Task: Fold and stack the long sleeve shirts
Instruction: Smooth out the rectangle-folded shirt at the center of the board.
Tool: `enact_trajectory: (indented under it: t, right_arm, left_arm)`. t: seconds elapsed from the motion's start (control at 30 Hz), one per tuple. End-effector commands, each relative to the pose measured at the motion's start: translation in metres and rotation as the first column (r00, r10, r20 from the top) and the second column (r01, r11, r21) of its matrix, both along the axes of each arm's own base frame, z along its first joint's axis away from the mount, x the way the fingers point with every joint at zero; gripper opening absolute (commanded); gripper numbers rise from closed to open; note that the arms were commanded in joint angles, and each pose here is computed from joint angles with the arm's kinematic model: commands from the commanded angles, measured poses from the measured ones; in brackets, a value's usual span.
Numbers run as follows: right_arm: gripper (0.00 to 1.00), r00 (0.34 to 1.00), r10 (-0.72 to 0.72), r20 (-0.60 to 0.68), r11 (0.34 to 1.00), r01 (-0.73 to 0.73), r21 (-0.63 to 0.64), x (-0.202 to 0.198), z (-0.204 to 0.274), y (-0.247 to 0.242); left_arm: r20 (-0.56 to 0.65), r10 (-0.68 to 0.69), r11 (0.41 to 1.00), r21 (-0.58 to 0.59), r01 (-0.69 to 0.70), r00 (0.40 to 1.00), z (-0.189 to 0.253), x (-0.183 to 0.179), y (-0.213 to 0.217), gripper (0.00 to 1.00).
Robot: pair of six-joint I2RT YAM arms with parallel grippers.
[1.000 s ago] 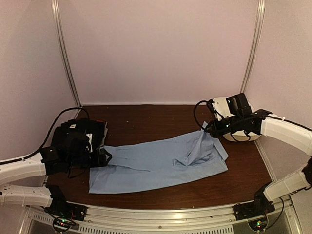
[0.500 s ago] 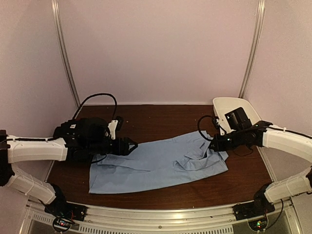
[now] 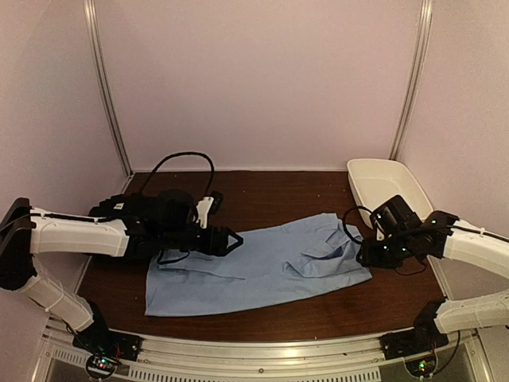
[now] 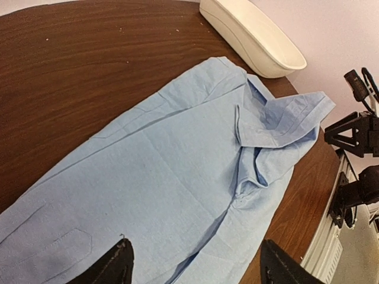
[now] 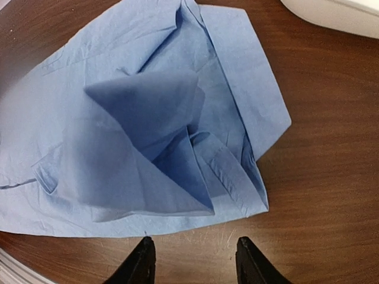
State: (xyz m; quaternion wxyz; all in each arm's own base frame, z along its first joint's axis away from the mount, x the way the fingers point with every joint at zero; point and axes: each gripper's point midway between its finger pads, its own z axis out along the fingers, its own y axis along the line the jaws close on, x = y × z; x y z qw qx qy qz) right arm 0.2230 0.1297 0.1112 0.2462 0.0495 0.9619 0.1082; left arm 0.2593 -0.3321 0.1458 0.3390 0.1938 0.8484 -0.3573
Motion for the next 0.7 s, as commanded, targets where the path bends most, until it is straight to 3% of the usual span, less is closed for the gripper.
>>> enact_trajectory:
  t: [0.0,0.23,0.37,0.53,0.67]
  right_arm:
    - [0.5,0.999,-0.033,0.015,0.997,0.034,-0.062,-0.017,0.013,-0.007]
    - [0.5,0.984,0.009,0.177,1.0,-0.005,-0.023,-0.002,0.085,0.018]
    - [0.5,0.97,0.055,0.237,0.996,-0.036,-0.084,0.022,0.101,0.033]
    - [0.5,0.967,0.097,0.235,0.976,-0.047,-0.211,0.061,0.087,0.042]
    - [0.48,0.976,0.122,0.179,0.972,-0.081,-0.221,0.076,0.053,0.048]
  left_arm:
    - [0.069,-0.075,0.995,-0.058,0.079,0.995,0.027,0.006,-0.026,0.75]
    - [0.053,-0.132,0.989,-0.057,0.135,0.99,0.019,0.007,-0.05,0.75]
    - [0.031,-0.161,0.986,-0.046,0.163,0.986,0.008,0.007,-0.065,0.75]
    - [0.013,-0.207,0.977,-0.056,0.207,0.978,0.004,0.006,-0.087,0.75]
    - [-0.014,-0.237,0.97,-0.066,0.236,0.971,-0.004,0.006,-0.101,0.75]
